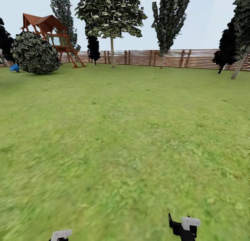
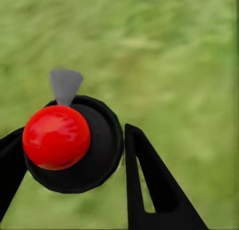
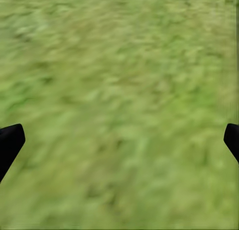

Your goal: In the garden, pick up the pesticide atomizer on the floor and spray pesticide onto both trees until each tree trunk is fully covered.

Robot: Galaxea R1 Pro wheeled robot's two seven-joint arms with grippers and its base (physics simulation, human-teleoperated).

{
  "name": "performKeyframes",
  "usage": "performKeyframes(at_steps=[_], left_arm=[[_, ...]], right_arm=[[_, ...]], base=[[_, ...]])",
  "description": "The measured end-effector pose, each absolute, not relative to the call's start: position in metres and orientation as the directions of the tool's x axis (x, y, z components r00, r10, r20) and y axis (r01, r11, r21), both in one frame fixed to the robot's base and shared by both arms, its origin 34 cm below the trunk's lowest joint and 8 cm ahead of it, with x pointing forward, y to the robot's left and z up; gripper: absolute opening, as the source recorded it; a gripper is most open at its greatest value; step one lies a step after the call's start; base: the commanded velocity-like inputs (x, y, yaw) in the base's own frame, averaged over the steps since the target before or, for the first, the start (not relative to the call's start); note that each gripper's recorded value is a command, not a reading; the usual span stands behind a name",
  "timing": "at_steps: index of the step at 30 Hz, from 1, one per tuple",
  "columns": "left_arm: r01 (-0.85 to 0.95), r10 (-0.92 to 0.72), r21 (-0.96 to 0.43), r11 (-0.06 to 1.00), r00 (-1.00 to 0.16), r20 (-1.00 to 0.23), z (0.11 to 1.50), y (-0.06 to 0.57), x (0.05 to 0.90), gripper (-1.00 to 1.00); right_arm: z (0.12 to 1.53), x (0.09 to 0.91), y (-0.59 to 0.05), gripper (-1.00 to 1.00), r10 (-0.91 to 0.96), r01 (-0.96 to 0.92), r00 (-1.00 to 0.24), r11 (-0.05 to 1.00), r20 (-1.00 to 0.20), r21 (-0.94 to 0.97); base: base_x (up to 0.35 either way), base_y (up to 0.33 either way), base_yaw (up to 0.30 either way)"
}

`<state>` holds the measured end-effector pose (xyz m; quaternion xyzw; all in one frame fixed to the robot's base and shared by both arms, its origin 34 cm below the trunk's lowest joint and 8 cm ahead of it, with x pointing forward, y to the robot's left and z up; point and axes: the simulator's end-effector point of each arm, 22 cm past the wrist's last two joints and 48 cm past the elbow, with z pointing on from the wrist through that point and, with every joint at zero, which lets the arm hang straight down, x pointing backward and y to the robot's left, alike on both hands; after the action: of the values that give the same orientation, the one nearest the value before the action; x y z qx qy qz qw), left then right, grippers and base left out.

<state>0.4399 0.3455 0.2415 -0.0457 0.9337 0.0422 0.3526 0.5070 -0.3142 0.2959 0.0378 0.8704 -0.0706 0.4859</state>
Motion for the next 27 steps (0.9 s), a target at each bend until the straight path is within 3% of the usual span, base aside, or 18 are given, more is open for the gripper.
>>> performKeyframes(at_steps=[9, 15, 27], left_arm=[[-0.114, -0.055, 0.049, 0.992, -0.755, -0.653, 0.2373, 0.3458, 0.4360, -1.00], [-0.114, -0.055, 0.049, 0.992, -0.758, -0.650, 0.2360, 0.3458, 0.4347, -1.00], [-0.116, -0.057, 0.050, 0.992, -0.762, -0.645, 0.2340, 0.3455, 0.4325, -1.00]], right_arm=[[0.2910, 0.5038, -0.3142, 1.00, -0.003, 0.133, -0.535, 0.987, -0.845, -0.088], [0.2892, 0.5028, -0.3130, 1.00, -0.002, 0.132, -0.539, 0.988, -0.843, -0.086], [0.2871, 0.5015, -0.3118, 1.00, -0.002, 0.130, -0.543, 0.988, -0.840, -0.086]], base=[[0.332, 0.089, -0.184], [0.335, 0.067, -0.036], [0.337, 0.015, 0.202]])
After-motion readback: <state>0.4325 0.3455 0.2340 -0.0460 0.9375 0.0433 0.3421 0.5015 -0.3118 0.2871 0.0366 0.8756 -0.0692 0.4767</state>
